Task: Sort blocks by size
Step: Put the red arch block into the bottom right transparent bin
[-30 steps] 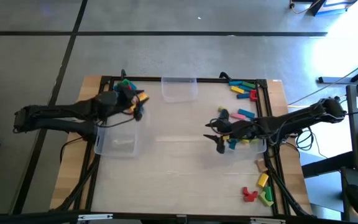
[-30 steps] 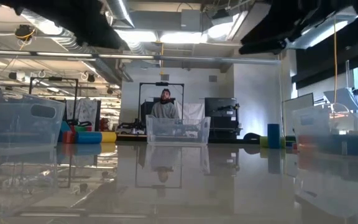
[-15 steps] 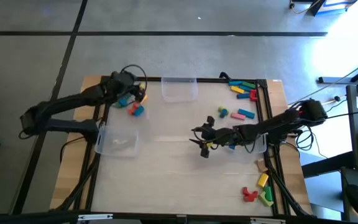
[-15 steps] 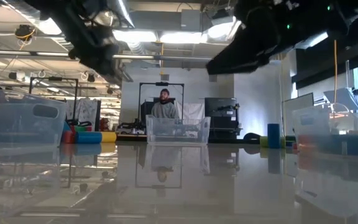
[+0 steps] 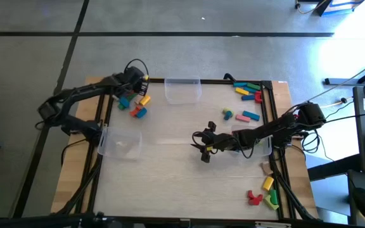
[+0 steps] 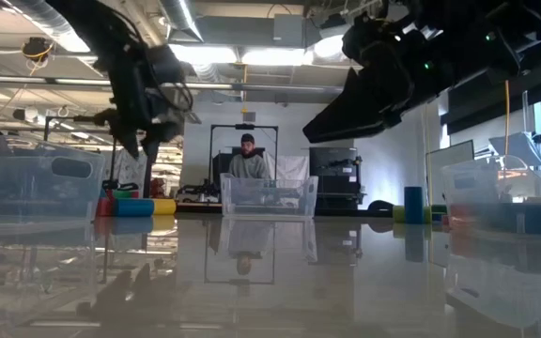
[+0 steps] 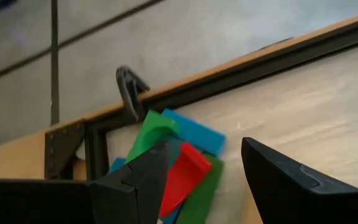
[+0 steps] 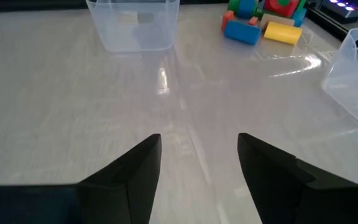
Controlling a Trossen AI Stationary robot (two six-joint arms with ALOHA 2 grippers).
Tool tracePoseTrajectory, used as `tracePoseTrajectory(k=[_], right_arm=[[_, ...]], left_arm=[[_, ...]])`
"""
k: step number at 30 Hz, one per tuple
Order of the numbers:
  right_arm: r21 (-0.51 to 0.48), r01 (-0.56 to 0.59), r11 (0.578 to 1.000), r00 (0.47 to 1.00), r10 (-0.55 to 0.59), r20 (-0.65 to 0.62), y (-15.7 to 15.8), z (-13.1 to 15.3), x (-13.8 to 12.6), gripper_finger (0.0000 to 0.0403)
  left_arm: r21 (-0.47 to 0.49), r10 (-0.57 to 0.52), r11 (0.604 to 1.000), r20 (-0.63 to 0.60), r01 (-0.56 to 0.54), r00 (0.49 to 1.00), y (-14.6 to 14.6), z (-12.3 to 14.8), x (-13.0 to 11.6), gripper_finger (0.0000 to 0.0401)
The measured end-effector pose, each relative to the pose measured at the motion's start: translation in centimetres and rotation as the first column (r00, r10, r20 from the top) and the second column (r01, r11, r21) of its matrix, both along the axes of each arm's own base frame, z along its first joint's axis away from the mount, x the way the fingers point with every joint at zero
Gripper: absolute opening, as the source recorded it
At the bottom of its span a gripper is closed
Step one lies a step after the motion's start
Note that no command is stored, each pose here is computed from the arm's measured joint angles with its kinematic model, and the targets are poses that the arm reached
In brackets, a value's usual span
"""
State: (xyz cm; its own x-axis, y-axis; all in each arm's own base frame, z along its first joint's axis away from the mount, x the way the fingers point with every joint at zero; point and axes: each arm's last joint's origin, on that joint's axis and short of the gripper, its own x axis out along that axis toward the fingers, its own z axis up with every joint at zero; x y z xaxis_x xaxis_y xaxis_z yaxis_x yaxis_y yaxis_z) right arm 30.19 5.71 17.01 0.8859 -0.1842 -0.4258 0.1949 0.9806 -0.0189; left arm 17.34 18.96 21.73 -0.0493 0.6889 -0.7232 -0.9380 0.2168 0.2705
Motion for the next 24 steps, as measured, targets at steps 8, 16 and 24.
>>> tracePoseTrajectory(k=[8, 16, 24], right_arm=[[-0.001, 0.017, 1.000, 1.000, -0.017, 0.002, 0.0, 0.0, 0.0, 0.0215], [0.001, 0.018, 1.000, 1.000, -0.018, 0.002, 0.0, 0.0, 0.0, 0.0215], [0.017, 0.026, 1.000, 1.000, -0.026, 0.005, 0.0, 0.0, 0.0, 0.0215]], left_arm=[[-0.059, 0.092, 0.994, -0.024, -0.093, 0.995, 1.8, -2.8, 0.1, 0.0198], [-0.099, 0.154, 0.983, -0.042, -0.158, 0.987, 2.8, -5.1, 0.3, 0.0198], [-0.130, 0.154, 0.978, -0.079, -0.164, 0.985, 3.1, -6.8, 0.6, 0.0198]])
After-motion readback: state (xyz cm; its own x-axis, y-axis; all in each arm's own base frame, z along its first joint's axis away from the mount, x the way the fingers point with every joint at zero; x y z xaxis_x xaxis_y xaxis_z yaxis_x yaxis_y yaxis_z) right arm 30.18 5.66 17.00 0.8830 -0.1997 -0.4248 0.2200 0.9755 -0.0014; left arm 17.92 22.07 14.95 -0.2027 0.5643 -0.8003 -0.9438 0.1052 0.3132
